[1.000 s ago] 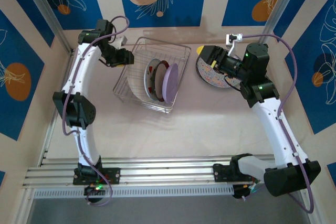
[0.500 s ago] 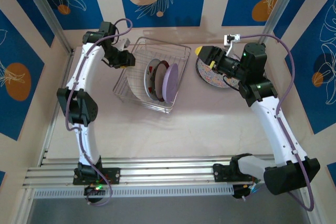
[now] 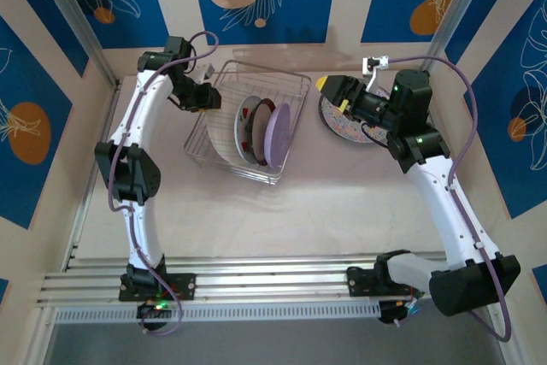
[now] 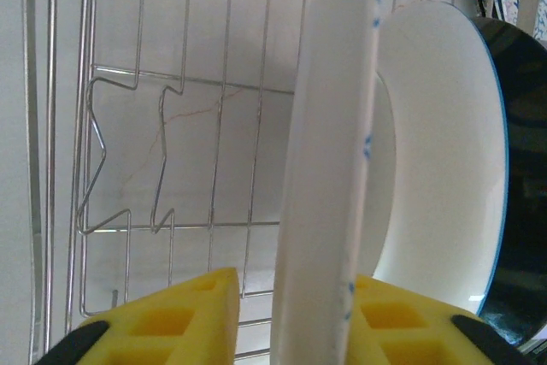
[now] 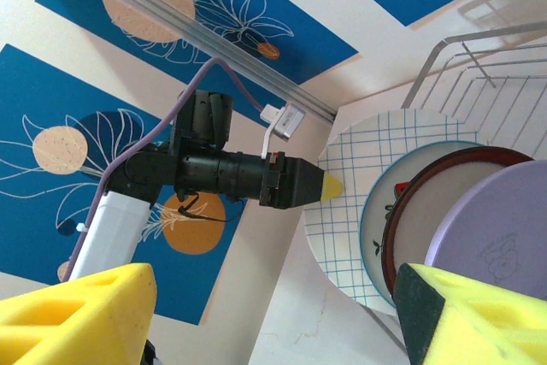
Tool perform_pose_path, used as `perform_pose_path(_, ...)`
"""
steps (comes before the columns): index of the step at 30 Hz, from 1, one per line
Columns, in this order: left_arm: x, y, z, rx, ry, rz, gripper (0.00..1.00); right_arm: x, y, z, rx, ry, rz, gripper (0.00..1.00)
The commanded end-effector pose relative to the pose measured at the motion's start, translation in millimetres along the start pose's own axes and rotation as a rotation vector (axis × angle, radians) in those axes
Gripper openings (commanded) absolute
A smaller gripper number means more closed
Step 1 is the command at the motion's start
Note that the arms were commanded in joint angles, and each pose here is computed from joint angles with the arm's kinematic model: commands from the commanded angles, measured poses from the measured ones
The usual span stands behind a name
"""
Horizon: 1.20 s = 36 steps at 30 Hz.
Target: Unload the plates from the dish rack
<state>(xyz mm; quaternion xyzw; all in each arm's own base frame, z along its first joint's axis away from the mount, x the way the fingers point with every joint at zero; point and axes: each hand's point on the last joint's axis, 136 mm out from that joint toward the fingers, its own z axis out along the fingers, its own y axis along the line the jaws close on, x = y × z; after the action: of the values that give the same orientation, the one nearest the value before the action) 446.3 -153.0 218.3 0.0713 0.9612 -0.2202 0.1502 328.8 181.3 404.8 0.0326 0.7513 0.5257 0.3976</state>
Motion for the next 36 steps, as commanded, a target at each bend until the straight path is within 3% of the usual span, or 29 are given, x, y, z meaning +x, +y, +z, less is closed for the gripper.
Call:
perform_pose_path(1, -3.1, -12.7, -0.9, 0.031, -0.007, 0.049, 0.25, 6.9, -3.5, 2.8, -0.001, 0.023, 0.014, 0.75)
perform_pose_path(16, -1.9, -18.6, -15.2, 0.008, -0.033, 0.066, 0.05, 8.0, -4.3, 4.4, 0.003, 0.024, 0.026, 0.75)
perform_pose_path(28, -7.3, -26.1, -37.4, -0.020, -0.087, 0.074, 0.00, 8.6, -3.7, 7.8, 0.001, 0.028, 0.030, 0.75)
perform_pose_path(36, -11.5, -17.2, -68.9, -0.155, -0.146, 0.081, 0.00, 7.2, -1.0, 9.0, -0.003, 0.027, 0.026, 0.75)
